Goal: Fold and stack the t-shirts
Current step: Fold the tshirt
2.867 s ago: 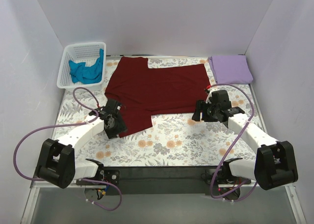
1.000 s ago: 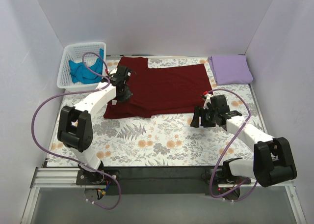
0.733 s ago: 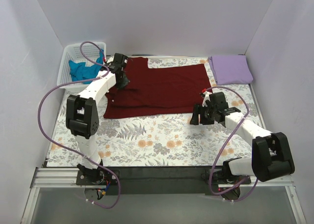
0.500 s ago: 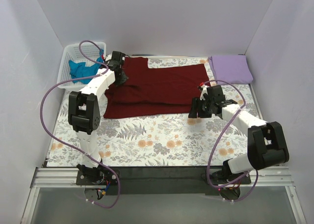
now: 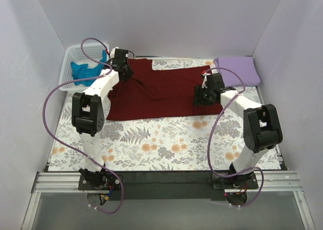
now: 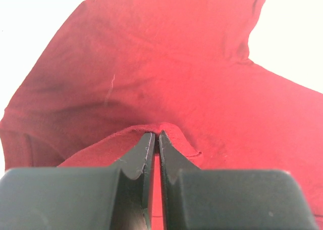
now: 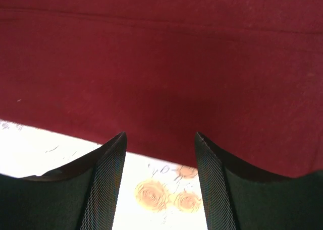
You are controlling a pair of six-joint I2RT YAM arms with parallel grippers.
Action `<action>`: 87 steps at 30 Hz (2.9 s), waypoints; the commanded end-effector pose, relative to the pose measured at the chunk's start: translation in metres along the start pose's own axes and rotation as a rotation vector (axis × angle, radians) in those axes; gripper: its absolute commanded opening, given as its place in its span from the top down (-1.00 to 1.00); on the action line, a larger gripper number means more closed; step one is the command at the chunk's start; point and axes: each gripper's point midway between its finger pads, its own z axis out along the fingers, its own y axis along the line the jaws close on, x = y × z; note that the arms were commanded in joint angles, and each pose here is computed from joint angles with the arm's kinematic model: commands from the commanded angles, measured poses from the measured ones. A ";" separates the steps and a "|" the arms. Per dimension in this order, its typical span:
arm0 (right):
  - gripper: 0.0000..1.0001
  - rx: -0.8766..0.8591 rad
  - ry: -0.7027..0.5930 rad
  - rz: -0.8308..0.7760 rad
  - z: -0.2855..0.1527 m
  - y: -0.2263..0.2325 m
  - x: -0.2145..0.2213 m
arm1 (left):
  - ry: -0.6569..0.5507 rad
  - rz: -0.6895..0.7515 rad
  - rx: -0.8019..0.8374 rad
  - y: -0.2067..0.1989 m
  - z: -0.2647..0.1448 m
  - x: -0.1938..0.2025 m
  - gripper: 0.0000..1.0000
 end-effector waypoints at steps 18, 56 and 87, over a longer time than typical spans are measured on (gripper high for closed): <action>-0.24 0.006 -0.053 0.122 0.003 -0.035 -0.012 | -0.056 -0.028 -0.040 0.027 -0.022 -0.009 -0.19; -0.18 0.095 -0.018 0.833 -0.054 -0.124 0.164 | 0.301 -0.427 -0.370 0.230 -0.154 0.220 0.30; 0.03 -0.564 -0.050 0.165 0.059 0.210 -0.040 | 0.392 -0.017 0.052 0.097 -0.116 0.200 0.04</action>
